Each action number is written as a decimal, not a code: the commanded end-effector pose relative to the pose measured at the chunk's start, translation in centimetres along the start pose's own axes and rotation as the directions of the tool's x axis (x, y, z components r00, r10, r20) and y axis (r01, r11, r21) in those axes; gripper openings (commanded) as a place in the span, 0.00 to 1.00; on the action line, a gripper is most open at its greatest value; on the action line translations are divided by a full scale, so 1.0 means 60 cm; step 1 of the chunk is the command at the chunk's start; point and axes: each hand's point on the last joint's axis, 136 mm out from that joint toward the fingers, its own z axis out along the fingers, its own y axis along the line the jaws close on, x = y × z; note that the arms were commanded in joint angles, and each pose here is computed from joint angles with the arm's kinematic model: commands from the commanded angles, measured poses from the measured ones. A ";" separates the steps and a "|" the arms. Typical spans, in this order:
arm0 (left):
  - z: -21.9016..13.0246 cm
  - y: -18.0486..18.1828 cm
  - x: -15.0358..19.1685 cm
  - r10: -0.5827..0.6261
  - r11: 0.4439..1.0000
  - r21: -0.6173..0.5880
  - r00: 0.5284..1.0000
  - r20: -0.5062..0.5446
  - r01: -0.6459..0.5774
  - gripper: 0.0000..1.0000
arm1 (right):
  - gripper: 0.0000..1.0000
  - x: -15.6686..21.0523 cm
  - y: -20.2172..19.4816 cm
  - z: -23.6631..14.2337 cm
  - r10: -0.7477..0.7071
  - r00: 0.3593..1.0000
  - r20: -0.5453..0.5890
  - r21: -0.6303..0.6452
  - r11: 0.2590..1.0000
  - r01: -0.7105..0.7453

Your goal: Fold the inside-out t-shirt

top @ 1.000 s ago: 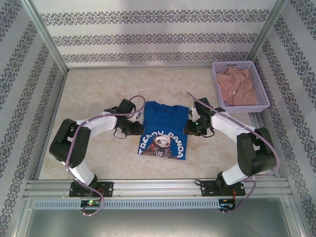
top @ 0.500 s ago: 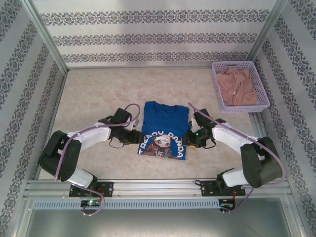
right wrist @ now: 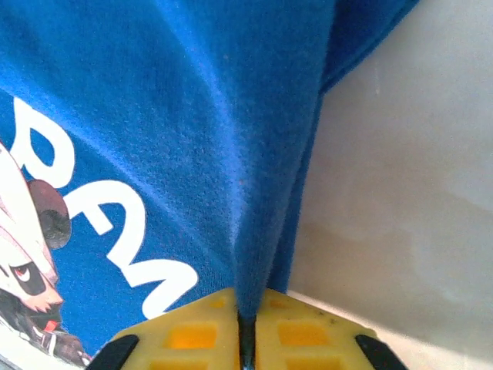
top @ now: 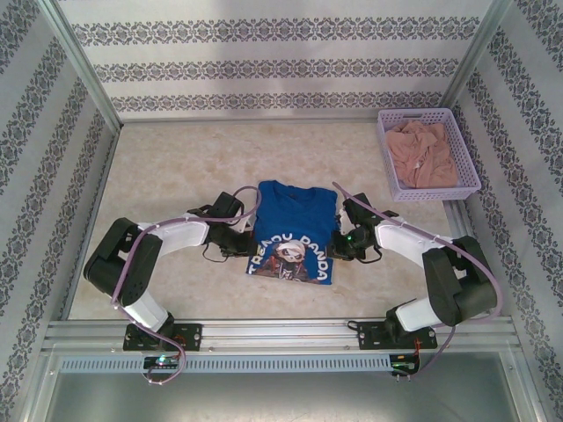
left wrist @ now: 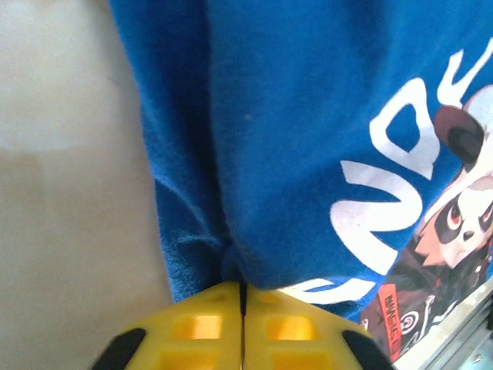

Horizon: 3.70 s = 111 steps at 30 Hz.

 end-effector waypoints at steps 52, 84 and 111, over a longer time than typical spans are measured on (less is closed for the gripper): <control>-0.077 -0.033 -0.208 0.104 0.992 -0.108 0.932 0.347 -0.070 0.51 | 0.43 -0.273 0.016 -0.062 -0.115 0.962 0.248 0.064 0.993 0.102; 0.050 0.007 -0.299 0.033 0.994 0.095 0.988 0.152 -0.048 0.48 | 0.53 -0.317 0.040 0.068 -0.091 0.991 0.096 -0.042 0.995 0.095; -0.099 0.015 -0.422 -0.028 0.994 0.109 0.901 0.433 -0.022 0.00 | 0.00 -0.449 0.176 -0.104 -0.056 0.879 0.474 -0.378 0.888 0.261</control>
